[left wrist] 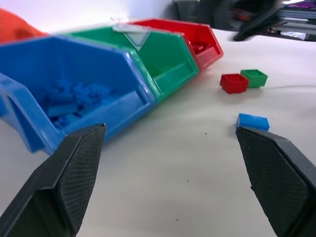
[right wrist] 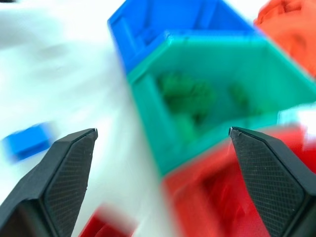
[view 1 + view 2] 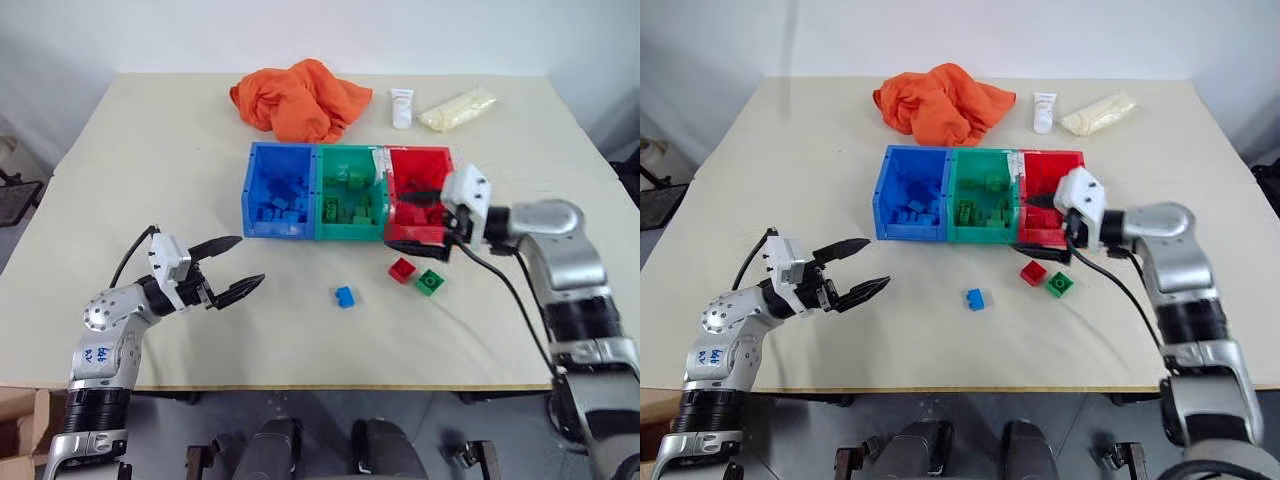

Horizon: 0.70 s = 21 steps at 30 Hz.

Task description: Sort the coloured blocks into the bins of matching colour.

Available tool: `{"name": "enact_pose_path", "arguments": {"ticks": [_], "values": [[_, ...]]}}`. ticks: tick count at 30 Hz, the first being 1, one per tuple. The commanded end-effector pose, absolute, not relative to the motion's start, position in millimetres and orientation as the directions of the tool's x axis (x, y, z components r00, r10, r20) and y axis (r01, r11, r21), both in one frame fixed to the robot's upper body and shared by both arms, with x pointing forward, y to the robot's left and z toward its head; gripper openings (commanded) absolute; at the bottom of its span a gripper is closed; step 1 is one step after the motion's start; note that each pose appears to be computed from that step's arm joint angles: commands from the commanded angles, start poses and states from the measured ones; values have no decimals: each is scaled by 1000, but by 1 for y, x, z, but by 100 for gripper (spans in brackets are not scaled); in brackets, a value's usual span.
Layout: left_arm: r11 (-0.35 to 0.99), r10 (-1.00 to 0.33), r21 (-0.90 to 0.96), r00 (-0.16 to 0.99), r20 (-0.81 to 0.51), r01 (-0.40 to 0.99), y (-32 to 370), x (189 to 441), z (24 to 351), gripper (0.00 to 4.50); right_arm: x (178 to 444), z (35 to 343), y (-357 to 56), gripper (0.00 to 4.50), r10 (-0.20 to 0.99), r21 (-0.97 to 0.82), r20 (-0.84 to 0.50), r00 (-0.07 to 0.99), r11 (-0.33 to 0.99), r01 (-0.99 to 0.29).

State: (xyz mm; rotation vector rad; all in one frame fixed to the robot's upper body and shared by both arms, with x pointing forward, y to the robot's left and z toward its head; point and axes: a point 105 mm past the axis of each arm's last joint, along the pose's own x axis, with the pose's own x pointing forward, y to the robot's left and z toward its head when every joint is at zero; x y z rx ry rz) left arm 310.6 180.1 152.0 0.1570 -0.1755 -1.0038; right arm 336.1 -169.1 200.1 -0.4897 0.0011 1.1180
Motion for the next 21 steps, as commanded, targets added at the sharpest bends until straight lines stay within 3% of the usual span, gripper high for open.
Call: {"name": "enact_pose_path", "arguments": {"ticks": [1,13,21], "values": [[516,-855,240,511,87,822,181,313,159,450,298,207,-202,446,846,-336,-241,476,387,-859],[490,-870,238,488,74,838,185,318,157,450,246,192,-285,446,668,-254,-376,643,593,-764],[475,-879,245,471,78,845,181,320,159,450,265,177,-258,446,667,-227,-380,641,605,-763]]}}
